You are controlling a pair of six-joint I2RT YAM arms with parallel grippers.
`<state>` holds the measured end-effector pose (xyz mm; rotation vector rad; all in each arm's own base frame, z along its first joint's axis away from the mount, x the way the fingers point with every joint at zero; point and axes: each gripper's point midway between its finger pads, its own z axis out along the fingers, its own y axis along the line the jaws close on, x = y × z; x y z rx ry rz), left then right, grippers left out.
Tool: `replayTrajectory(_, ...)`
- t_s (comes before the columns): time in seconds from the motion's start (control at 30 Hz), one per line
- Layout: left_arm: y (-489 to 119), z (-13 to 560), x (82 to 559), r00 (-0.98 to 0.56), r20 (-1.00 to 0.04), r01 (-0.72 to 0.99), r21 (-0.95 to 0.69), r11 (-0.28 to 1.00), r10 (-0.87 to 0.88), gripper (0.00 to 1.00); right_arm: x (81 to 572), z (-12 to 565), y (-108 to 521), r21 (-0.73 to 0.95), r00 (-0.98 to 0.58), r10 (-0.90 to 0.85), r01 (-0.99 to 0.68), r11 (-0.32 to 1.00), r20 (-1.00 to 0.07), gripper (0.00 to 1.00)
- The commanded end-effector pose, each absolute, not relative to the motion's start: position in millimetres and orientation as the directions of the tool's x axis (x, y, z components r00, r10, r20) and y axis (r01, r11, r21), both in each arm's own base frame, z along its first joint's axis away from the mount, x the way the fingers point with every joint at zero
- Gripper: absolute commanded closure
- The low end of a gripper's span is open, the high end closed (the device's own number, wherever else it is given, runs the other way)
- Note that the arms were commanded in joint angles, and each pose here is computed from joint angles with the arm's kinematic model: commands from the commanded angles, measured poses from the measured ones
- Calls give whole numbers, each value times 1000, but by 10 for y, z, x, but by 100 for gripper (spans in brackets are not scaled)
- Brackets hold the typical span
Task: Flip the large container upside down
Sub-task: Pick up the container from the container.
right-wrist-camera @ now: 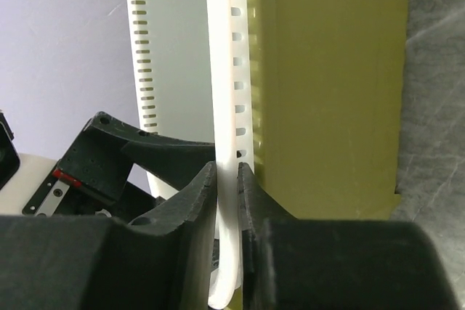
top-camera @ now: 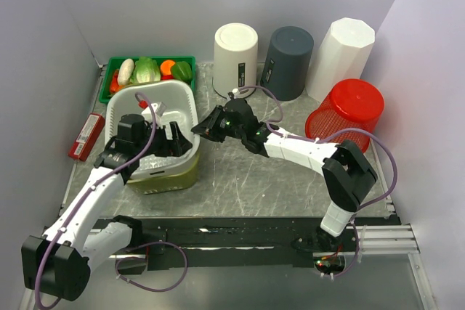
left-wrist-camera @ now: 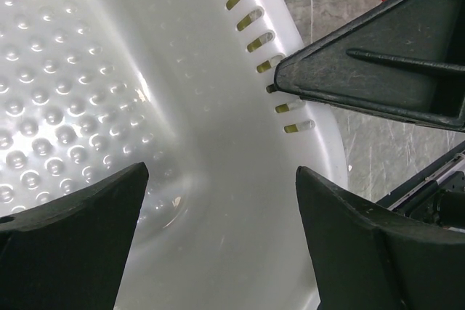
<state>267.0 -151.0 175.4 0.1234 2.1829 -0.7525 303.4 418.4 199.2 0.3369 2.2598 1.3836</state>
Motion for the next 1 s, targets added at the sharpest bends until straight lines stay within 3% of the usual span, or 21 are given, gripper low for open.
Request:
replayTrajectory(0.0, -1624, 1978, 2635, -625, -766, 403, -484, 777, -153, 9, 3089, 2698, 4278, 917, -812, 472, -181, 355, -343, 88)
replayTrajectory(0.03, -1608, 1982, 2639, -622, -767, 396, -481, 782, -157, 9, 3096, 2751, 4258, 913, -805, 474, -195, 359, -358, 93)
replayTrajectory(0.13, -1460, 2041, 2704, -578, -794, 336, -441, 832, -188, 10, 3114, 2807, 4193, 891, -781, 476, -217, 399, -404, 97)
replayTrajectory(0.33, -947, 2445, 2680, -354, -878, 148, -392, 908, -321, 0, 3106, 2781, 4036, 871, -749, 497, -216, 442, -438, 98)
replayTrajectory(0.47, -483, 2659, 2584, -171, -900, -43, -400, 915, -402, 4, 3100, 2754, 3995, 869, -745, 502, -209, 449, -439, 98)
replayTrajectory(0.6, -295, 2640, 2559, -139, -893, -152, -408, 900, -428, 4, 3119, 2818, 3949, 863, -728, 512, -219, 456, -455, 98)
replayTrajectory(0.97, -158, 2291, 2686, -271, -866, -337, -322, 885, -419, 4, 3137, 2911, 3530, 839, -655, 566, -206, 503, -500, 97)
